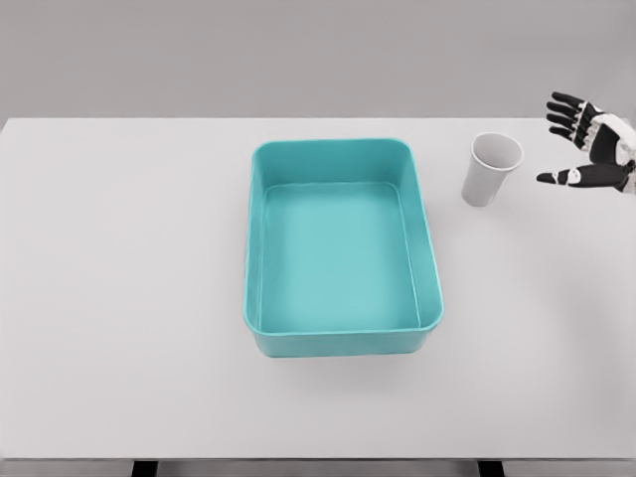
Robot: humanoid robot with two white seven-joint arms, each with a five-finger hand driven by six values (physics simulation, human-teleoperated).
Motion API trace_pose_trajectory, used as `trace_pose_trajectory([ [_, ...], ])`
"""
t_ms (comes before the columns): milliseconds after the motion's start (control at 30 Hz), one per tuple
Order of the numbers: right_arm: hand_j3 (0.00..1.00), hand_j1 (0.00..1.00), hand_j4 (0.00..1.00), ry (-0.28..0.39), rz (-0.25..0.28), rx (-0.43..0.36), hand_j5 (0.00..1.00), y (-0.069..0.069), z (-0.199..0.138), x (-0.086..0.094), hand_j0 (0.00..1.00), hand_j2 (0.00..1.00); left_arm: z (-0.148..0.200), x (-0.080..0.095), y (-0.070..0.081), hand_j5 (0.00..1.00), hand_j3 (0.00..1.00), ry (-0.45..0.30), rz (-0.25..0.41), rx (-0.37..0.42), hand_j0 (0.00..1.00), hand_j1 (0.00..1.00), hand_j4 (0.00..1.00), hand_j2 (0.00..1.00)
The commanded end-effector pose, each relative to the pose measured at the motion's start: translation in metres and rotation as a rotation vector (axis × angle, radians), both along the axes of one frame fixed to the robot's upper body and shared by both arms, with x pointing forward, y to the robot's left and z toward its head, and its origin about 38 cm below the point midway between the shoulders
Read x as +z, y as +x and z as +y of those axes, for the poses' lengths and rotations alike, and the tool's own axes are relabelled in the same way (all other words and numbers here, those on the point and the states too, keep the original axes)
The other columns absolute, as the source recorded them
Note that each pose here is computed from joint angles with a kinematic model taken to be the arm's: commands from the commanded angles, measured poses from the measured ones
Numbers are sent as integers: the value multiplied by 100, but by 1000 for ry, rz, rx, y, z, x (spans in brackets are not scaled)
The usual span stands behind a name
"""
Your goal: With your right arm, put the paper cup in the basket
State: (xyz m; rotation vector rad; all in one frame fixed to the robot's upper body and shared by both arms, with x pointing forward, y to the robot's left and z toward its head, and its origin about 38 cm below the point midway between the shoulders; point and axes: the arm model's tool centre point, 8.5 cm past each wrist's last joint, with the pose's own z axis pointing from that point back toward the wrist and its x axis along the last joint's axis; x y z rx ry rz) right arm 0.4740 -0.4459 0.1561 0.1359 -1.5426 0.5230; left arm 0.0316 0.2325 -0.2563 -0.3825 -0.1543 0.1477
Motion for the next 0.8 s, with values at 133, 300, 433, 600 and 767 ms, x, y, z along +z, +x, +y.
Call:
trace_pose_trajectory([
  [133,100,100,100,26,32,3,100,2,11,-17,100,100,0,0,1,100,100,1,-2,1,100,100,100,100],
  [300,100,100,100,35,37,12,100,4,19,-23,100,100,0,0,1,100,100,-1,-2,1,100,100,100,100],
  [433,100,100,100,34,46,31,100,5,28,-27,100,100,0,0,1,100,100,-1,-2,1,100,100,100,100],
  [600,100,100,100,42,49,41,100,8,37,-31,100,100,0,0,0,100,100,1,0,1,100,100,100,100],
  [767,100,100,100,41,47,43,100,8,38,-30,100,100,0,0,0,100,100,-1,0,1,100,100,100,100],
])
